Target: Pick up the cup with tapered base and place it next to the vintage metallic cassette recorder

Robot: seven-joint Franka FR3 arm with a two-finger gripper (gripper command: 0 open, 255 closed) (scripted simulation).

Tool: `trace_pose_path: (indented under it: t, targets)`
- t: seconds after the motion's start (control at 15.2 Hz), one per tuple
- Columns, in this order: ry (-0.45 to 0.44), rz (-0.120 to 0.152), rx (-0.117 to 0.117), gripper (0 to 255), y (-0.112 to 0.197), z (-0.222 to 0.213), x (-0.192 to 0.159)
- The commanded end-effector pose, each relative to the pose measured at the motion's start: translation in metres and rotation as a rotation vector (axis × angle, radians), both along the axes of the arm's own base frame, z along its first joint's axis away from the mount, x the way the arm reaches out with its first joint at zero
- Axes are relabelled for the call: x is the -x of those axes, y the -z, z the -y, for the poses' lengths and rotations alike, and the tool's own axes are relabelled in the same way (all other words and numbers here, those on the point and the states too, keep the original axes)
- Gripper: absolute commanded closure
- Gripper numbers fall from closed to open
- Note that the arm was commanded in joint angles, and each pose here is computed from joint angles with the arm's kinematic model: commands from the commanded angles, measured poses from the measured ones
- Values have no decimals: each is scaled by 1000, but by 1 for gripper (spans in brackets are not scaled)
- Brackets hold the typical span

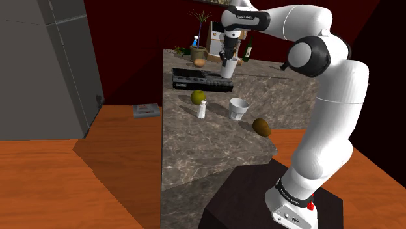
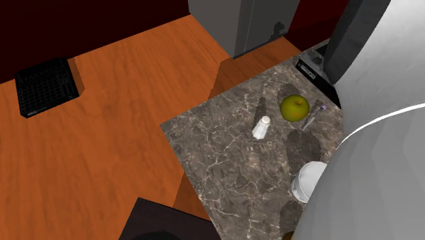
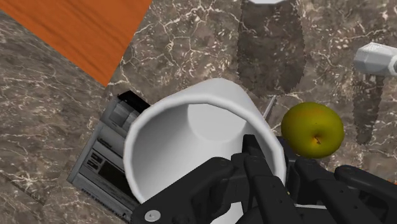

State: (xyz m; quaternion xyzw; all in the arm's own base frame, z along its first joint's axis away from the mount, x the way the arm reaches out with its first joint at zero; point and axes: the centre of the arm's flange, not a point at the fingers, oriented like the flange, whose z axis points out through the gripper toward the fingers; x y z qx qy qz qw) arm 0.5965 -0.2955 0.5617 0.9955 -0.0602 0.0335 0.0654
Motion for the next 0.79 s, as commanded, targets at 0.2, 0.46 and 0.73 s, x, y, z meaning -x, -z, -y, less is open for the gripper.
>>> trace_pose_path:
  t: [0.2, 0.46, 0.73]
  targets:
    - [-2, 1, 0, 255, 12, 40, 10]
    - [-2, 1, 0, 255, 33, 40, 10]
    - [-2, 1, 0, 255, 54, 40, 10]
